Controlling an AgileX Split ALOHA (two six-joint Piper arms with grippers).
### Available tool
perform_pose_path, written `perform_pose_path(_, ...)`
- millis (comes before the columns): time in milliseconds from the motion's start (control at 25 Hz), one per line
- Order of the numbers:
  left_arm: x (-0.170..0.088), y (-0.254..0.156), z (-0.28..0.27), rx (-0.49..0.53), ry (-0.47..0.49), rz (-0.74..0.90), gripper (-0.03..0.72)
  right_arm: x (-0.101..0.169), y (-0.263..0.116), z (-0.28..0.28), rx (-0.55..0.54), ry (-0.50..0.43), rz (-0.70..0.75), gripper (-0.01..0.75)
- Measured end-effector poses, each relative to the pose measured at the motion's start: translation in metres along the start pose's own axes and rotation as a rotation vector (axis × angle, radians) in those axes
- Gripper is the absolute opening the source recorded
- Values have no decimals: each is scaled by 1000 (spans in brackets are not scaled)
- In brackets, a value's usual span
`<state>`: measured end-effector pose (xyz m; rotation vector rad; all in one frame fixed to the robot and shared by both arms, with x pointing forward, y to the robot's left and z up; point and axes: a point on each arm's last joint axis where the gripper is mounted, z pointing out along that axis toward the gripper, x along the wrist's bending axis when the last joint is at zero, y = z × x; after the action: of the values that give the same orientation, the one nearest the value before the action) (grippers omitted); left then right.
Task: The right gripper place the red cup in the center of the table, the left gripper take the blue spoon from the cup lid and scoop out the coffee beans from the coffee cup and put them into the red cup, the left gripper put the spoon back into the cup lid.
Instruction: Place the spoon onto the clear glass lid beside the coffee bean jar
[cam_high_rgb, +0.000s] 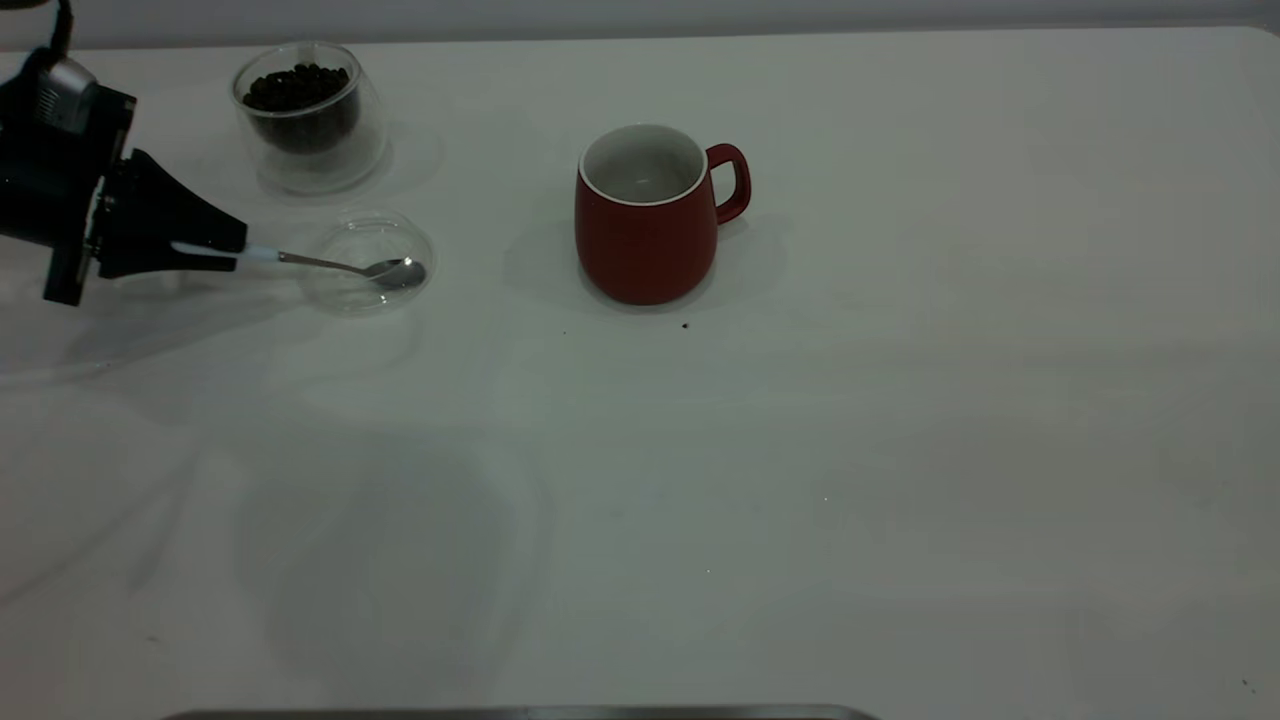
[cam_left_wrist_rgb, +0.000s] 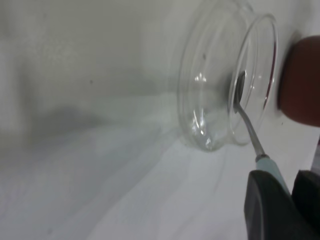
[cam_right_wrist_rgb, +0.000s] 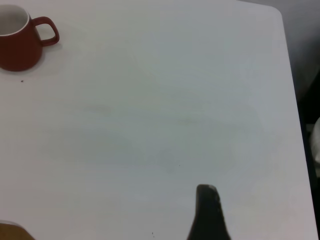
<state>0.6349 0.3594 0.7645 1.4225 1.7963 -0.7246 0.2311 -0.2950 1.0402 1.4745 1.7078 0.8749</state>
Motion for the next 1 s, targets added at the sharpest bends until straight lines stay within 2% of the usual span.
perform_pose_path(160, 2, 1, 2, -18, 10, 16, 179, 0, 0, 0, 0, 0, 0, 590)
perform_pose_path(480, 4, 3, 2, -32, 39, 193, 468, 0, 0, 0, 0, 0, 0, 590)
perform_pose_path(600, 5, 4, 3, -40, 61, 254, 537, 0, 0, 0, 0, 0, 0, 590)
perform_pose_path(800, 2, 12, -8, -68, 173, 385, 561, 0, 0, 0, 0, 0, 0, 590)
perform_pose_path(880, -7, 18, -18, -94, 227, 438, 561, 0, 0, 0, 0, 0, 0, 590)
perform_pose_path(1000, -35, 27, -44, -138, 294, 538, 561, 0, 0, 0, 0, 0, 0, 590)
